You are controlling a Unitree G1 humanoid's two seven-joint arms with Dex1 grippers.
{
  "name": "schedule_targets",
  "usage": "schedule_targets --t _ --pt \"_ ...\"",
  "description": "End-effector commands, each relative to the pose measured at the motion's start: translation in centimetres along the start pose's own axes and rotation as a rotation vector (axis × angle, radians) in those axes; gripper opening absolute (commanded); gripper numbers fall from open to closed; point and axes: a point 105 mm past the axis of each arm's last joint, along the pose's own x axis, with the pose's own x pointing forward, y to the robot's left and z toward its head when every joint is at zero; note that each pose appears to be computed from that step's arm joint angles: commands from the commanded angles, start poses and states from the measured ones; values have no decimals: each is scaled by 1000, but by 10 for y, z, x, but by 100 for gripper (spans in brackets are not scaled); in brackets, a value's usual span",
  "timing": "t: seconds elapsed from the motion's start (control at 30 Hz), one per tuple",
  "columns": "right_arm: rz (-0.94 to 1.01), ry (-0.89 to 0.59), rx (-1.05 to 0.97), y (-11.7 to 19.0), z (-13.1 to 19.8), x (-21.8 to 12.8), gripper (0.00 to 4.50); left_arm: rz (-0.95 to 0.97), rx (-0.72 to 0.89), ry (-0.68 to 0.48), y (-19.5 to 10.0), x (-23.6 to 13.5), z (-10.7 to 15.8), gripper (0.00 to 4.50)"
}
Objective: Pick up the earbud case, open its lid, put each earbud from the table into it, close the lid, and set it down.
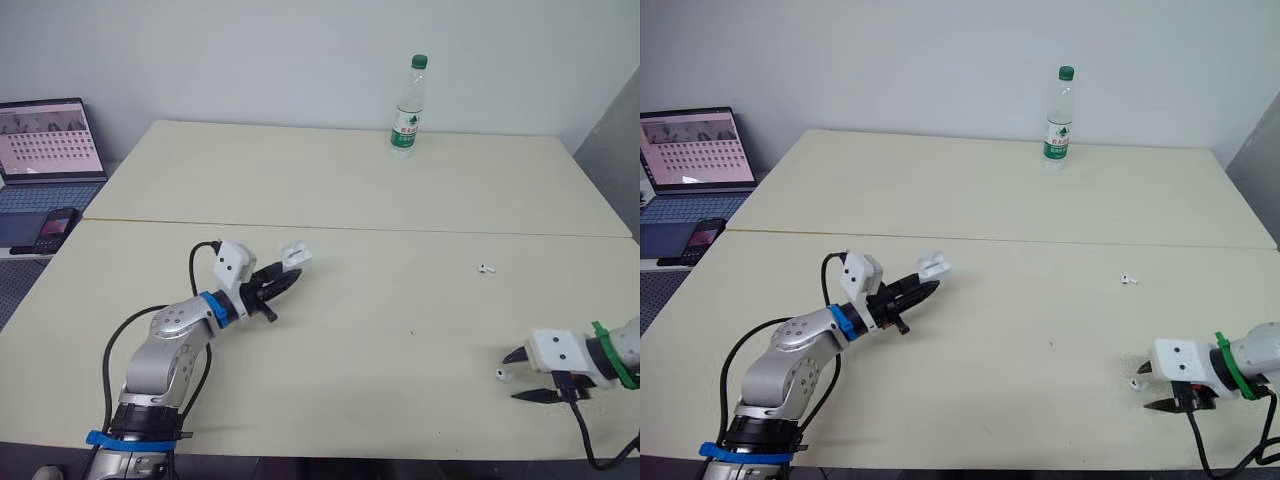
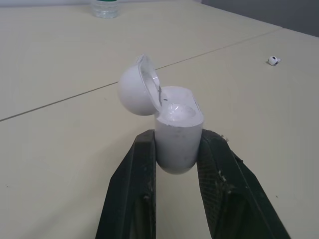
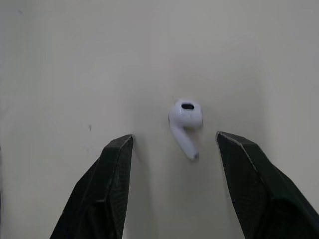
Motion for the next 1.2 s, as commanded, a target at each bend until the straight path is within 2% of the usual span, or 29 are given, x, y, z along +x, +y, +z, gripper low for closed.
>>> schedule_targets --t 0.03,0.3,0.53,0.87,1.2 --pt "-50 79 34 -6 12 -10 285 -11 41 -40 0 0 9 78" --pt "-24 180 87 7 23 2 285 -16 43 -45 -2 0 6 78" --pt "-34 267 57 -1 18 6 285 -19 47 -45 -4 3 10 78" --pt "-58 274 -17 -9 31 12 285 -10 46 -45 -2 2 10 78" --pt "-28 263 -59 -2 40 14 285 -5 42 -44 1 2 5 78"
